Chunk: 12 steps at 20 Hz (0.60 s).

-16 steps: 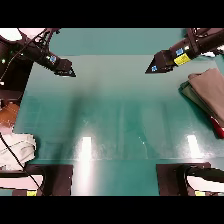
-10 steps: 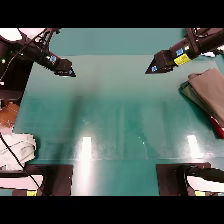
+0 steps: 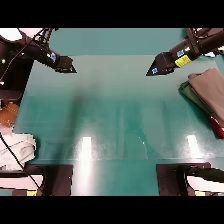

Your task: Fold the shirts.

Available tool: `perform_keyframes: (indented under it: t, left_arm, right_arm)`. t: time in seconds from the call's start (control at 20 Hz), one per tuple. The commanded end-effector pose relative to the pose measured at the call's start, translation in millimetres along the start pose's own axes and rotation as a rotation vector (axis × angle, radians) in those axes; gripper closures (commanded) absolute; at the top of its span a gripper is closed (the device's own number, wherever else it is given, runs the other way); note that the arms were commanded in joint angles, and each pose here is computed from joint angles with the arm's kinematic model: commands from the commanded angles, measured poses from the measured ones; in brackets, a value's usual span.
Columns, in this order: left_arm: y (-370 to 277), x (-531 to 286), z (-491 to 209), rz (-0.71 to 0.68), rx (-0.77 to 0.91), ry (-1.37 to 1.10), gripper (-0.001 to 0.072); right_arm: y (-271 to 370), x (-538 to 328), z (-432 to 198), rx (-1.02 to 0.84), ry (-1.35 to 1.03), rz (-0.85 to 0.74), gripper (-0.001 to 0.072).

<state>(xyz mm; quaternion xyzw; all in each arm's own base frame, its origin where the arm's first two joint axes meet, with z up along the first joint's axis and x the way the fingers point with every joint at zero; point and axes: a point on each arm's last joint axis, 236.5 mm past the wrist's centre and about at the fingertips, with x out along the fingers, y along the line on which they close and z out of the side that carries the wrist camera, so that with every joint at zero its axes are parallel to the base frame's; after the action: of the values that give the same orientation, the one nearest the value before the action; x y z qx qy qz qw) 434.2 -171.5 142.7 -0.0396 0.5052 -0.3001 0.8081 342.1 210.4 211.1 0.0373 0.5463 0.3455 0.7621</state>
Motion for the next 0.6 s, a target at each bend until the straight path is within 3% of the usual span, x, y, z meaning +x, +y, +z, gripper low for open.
perform_keyframes:
  t: [0.0, 0.2, 0.35, 0.55]
  left_arm:
    - [-6.5, -14.9, -9.7, 0.010, -0.008, 0.023, 0.0684]
    - [9.8, -99.8, -42.0, 0.279, 0.062, 0.029, 0.0683]
    - [34.3, -152.3, -85.3, 0.498, 0.003, 0.066, 0.0682]
    - [58.2, -161.1, -174.7, 0.638, -0.126, 0.217, 0.0666]
  right_arm:
    - [0.6, 0.2, -4.3, 0.000, 0.018, 0.001, 0.0695]
    - [0.8, -0.1, -6.5, -0.001, 0.027, 0.002, 0.0695]
    - [0.6, 0.1, -4.5, -0.002, 0.019, 0.001, 0.0695]
    - [0.6, 0.2, -4.3, -0.028, 0.018, 0.002, 0.0695]
